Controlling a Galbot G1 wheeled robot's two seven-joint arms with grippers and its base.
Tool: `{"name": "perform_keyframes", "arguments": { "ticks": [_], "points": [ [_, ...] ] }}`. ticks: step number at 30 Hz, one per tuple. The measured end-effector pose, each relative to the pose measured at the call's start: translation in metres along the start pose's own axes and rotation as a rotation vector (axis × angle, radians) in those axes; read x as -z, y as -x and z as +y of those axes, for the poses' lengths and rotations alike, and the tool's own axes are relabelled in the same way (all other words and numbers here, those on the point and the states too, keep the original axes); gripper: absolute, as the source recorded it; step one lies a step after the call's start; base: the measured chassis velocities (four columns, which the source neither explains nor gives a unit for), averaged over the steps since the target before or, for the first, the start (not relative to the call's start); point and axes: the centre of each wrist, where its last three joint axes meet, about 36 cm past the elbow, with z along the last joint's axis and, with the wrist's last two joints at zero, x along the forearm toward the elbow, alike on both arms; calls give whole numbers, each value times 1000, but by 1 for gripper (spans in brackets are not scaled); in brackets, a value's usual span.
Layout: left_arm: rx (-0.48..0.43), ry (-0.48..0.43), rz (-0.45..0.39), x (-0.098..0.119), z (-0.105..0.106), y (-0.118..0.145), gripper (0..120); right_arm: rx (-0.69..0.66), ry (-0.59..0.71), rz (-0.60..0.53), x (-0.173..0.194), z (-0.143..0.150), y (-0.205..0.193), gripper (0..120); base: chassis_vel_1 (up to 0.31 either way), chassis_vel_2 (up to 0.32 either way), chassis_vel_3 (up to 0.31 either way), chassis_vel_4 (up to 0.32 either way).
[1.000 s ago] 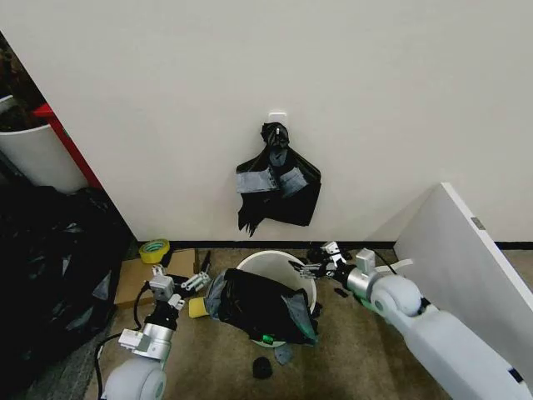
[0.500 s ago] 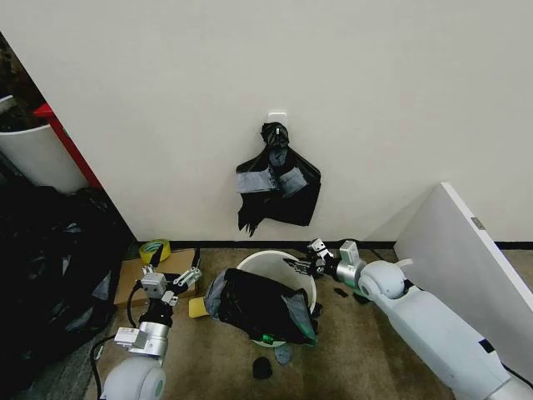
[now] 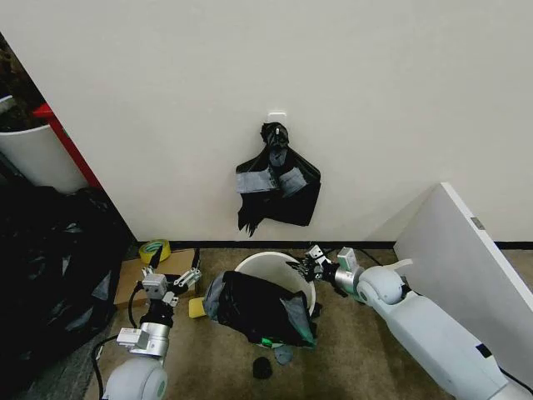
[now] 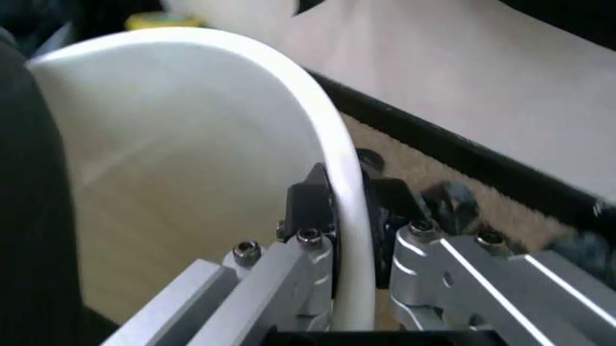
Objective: Place the garbage bag over the trash bin.
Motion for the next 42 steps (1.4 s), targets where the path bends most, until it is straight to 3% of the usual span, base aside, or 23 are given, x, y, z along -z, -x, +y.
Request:
{"name": "perform_keyframes", "arguments": {
  "ticks": [6,9,11,16,23,29,36,42],
  "points": [
    [6,-3,2,-2,-1,0,100,-207,207,5,-7,37,-16,4,0,0,0,0],
    [10,-2,-3,-2,0,1,100,-380,397,-46,-20,76,-30,4,0,0,0,0],
    [10,-3,-4,-2,-1,2,100,-409,448,-60,-21,87,-35,4,0,0,0,0],
    [7,-7,-10,-2,-3,4,100,-487,666,-141,-39,157,-69,3,0,0,0,0],
    [-1,-13,-22,2,-6,6,100,-636,816,-252,-59,209,-79,3,0,0,0,0],
    [-2,-7,-24,6,-4,2,100,-758,820,-340,-76,225,-62,3,0,0,0,0],
    [-2,-2,-28,9,-2,0,100,-789,790,-307,-83,240,-60,4,0,0,0,0],
    [-5,4,-32,9,-2,-2,100,-785,698,-333,-79,239,-68,22,0,0,0,0]
  ]
}}
